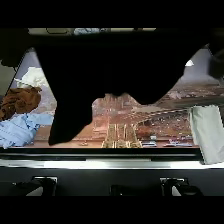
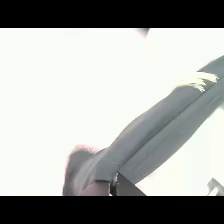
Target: Fold the shirts.
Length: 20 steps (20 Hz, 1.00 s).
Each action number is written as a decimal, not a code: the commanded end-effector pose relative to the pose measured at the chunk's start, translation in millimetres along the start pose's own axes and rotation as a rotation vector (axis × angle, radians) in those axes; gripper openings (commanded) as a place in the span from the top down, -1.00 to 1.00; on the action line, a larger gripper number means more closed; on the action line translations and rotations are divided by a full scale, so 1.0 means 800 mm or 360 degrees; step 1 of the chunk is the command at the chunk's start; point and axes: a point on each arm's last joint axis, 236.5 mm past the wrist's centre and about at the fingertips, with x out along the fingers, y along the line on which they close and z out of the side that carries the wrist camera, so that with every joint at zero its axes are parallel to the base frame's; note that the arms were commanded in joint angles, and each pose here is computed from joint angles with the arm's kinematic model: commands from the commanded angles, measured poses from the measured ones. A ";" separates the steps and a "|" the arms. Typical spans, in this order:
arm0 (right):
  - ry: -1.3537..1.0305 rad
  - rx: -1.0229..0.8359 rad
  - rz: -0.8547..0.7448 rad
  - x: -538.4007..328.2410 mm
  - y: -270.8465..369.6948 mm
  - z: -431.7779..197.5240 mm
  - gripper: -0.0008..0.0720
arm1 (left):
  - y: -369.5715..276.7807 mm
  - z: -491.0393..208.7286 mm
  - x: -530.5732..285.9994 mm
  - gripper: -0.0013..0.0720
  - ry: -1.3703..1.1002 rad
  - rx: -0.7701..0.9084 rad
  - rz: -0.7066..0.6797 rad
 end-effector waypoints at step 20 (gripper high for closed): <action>0.1245 0.0680 0.0364 0.273 0.092 -0.451 0.88 | 0.215 -0.383 0.281 0.88 0.1107 -0.0771 -0.0045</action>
